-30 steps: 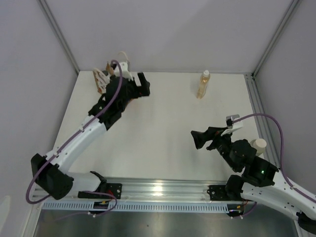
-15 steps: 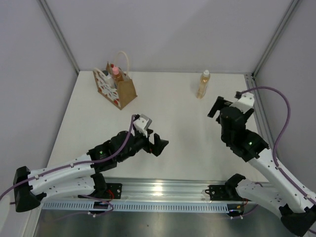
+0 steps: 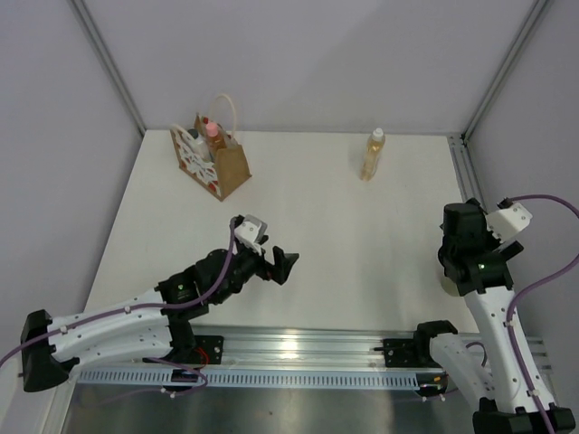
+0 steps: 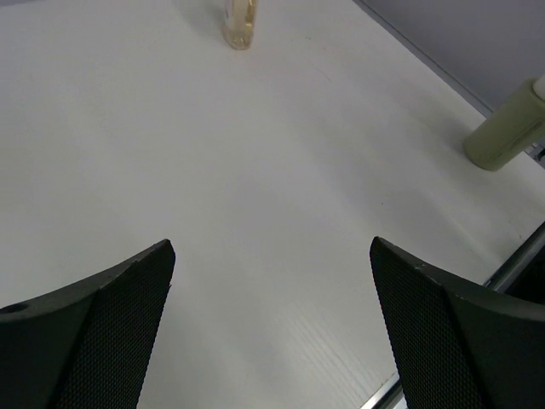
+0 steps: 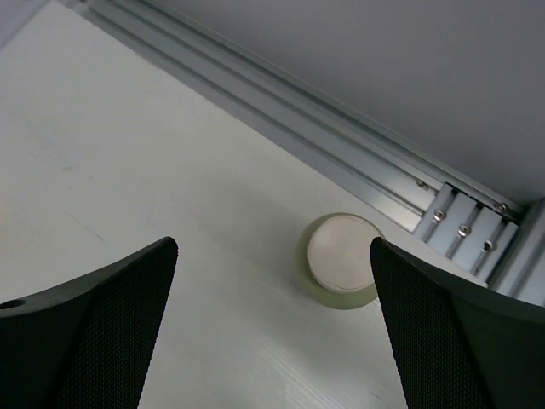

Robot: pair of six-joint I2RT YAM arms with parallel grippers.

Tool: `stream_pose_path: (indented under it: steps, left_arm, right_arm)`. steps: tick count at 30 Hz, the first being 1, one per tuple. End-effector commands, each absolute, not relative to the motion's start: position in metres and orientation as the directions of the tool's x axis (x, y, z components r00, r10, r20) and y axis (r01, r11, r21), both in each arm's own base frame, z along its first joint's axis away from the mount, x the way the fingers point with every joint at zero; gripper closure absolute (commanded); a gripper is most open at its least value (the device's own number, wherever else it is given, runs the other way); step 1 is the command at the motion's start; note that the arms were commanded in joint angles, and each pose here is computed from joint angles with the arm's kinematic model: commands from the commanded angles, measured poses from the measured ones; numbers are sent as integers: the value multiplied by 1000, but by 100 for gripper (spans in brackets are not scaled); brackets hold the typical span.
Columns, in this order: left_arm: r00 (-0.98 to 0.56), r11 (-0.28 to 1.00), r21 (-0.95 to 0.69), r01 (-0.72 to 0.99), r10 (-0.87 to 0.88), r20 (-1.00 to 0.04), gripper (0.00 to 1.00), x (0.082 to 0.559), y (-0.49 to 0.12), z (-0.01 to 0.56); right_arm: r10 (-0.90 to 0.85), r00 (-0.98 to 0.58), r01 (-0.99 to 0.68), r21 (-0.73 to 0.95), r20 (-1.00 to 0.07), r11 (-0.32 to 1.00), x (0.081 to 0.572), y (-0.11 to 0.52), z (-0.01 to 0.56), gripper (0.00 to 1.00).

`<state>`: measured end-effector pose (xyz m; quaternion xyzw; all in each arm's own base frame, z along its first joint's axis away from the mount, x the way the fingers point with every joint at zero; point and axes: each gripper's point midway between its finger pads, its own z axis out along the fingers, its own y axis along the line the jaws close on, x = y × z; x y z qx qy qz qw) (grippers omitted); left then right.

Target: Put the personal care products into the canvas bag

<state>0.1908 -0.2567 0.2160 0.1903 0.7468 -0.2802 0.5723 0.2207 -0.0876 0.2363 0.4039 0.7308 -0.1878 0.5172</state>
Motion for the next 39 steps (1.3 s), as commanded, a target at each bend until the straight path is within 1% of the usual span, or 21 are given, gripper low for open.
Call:
stream_pose_path:
  steps: [1,4,7,11,16,19,25,30,34,35,36,39]
  left_arm:
    - [-201,810,-209,548,-115,-973,1,199,-237,239]
    - [-160,819,-230,526,-170,-972,1,199,-222,246]
    - [-139,792,-270,547,-232,-963,1,192,-215,259]
    - [-126,782,-291,551,-266,-956,1,189,-211,263]
    - [-126,797,-282,534,-255,-959,1,193,-210,259]
    - [-134,809,-265,525,-229,-964,1,195,-213,254]
    - [-136,808,-257,531,-219,-966,1,196,-216,254]
    - [-135,811,-256,526,-218,-967,1,196,-215,253]
    - [-133,814,-255,522,-218,-967,1,197,-215,253]
    - [-133,811,-256,526,-218,-967,1,197,-215,254]
    - [-133,811,-256,526,-218,-967,1,196,-215,254]
    - [-130,813,-259,522,-224,-966,1,197,-214,256]
  right_arm:
    - [436,-184,858,72,-881,509,208,-101,205,1]
    - [441,-179,885,52,-879,464,201,-106,199,1]
    - [436,-199,877,39,-877,478,201,-106,197,1]
    - [440,-203,896,16,-875,444,194,-109,188,1]
    - [454,-140,915,59,-880,398,190,-113,189,1]
    - [470,-134,932,50,-873,359,186,-119,181,1]
    - [496,-139,946,33,-857,322,186,-123,157,1]
    - [524,-138,933,66,-840,353,201,-119,143,0]
    - [525,-173,937,25,-833,348,204,-121,124,1]
    - [524,-161,936,39,-836,349,210,-122,122,1]
    - [519,-194,931,10,-832,365,211,-122,115,1]
    - [509,-207,924,4,-836,383,217,-122,106,1]
